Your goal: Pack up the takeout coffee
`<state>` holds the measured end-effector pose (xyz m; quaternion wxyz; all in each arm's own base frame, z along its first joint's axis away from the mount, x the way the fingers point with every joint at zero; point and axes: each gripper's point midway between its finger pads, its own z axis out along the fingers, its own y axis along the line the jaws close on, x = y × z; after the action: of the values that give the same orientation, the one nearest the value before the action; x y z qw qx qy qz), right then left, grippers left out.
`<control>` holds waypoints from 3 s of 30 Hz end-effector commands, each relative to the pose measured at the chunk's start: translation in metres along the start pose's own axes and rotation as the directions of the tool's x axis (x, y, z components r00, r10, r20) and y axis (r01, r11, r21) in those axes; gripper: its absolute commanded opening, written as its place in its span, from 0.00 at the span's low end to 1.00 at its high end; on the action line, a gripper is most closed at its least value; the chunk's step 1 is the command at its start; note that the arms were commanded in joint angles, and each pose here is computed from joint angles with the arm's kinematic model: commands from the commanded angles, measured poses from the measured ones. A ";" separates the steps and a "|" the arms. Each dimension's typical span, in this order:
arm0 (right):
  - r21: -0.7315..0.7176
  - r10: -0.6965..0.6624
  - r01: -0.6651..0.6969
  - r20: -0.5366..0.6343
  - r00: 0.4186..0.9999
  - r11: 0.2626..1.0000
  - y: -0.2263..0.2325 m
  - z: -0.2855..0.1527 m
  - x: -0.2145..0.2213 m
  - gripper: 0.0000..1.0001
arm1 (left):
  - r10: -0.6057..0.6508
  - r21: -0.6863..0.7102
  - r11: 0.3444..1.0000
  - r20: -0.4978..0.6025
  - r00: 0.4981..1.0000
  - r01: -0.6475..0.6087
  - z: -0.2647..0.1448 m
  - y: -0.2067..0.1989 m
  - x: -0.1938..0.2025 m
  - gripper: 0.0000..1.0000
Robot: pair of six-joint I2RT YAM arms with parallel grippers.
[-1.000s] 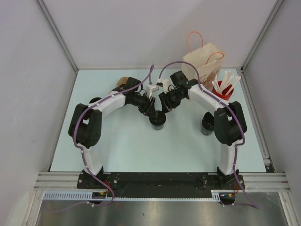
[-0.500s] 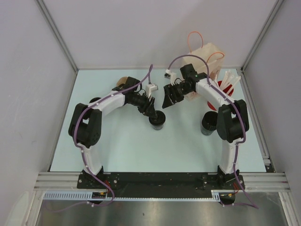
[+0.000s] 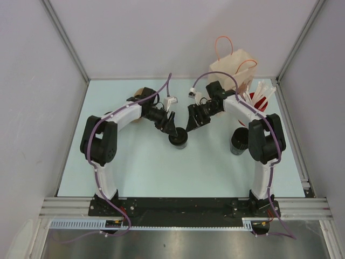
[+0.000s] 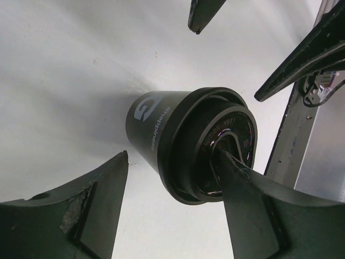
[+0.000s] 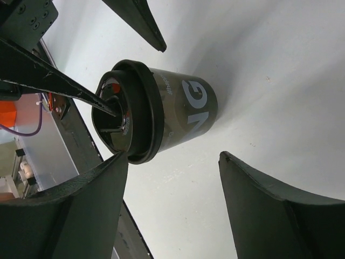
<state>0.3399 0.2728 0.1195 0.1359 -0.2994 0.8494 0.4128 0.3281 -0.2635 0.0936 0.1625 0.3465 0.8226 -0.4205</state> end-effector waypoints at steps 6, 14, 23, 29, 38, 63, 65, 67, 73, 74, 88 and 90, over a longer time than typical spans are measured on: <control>-0.009 -0.042 0.043 0.059 0.997 0.999 0.017 -0.007 -0.012 0.74 | -0.002 -0.114 0.993 -0.067 0.998 -0.006 0.002 0.033 0.007 0.75; -0.003 -0.034 0.034 0.075 0.997 0.999 0.014 -0.011 -0.017 0.75 | 0.021 -0.076 0.997 -0.010 1.000 -0.022 -0.005 0.019 -0.021 0.80; -0.004 0.007 -0.007 0.089 0.996 1.000 0.016 -0.013 -0.012 0.88 | 0.056 -0.011 0.998 0.052 0.997 -0.056 -0.019 -0.007 -0.044 0.90; -0.039 0.031 -0.028 0.083 0.996 0.999 0.024 -0.014 -0.004 0.89 | 0.081 -0.011 0.997 0.086 0.993 -0.080 -0.034 -0.020 -0.048 0.92; -0.100 0.015 -0.018 -0.033 0.999 0.995 0.029 -0.011 0.030 0.84 | 0.039 -0.131 0.991 0.156 0.987 -0.018 -0.074 0.017 -0.041 0.93; -0.186 -0.024 0.014 -0.052 0.998 0.982 0.042 0.012 0.031 0.78 | -0.017 -0.042 0.999 0.061 0.998 0.020 -0.012 0.031 -0.015 0.92; -0.165 -0.024 0.017 -0.039 0.999 0.986 0.037 0.010 0.026 0.77 | -0.019 -0.041 0.999 0.056 0.998 0.021 -0.012 0.031 -0.012 0.91; -0.146 -0.024 0.020 -0.027 0.999 0.989 0.033 0.009 0.021 0.78 | -0.019 -0.045 0.999 0.055 0.998 0.021 -0.013 0.029 -0.010 0.90; -0.123 -0.036 0.035 0.000 0.999 0.992 0.027 0.009 0.006 0.78 | -0.019 -0.050 0.999 0.044 0.999 0.022 -0.016 0.023 0.000 0.90; -0.124 -0.034 0.034 0.003 0.999 0.992 0.027 0.009 0.005 0.78 | -0.012 -0.054 0.998 0.044 0.999 0.014 -0.017 0.021 0.000 0.90; -0.067 -0.053 0.055 0.026 0.998 0.996 0.016 0.013 -0.013 0.78 | -0.001 -0.072 0.997 0.022 1.000 0.003 -0.022 0.018 0.014 0.89; -0.068 -0.052 0.054 0.026 0.998 0.996 0.017 0.015 -0.015 0.77 | -0.002 -0.074 0.997 0.022 1.000 0.004 -0.023 0.018 0.014 0.89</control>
<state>0.3270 0.2906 0.1231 0.1277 -0.3184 0.8266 0.4461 0.3322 -0.2305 0.0653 0.1527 0.3113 0.8509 -0.3946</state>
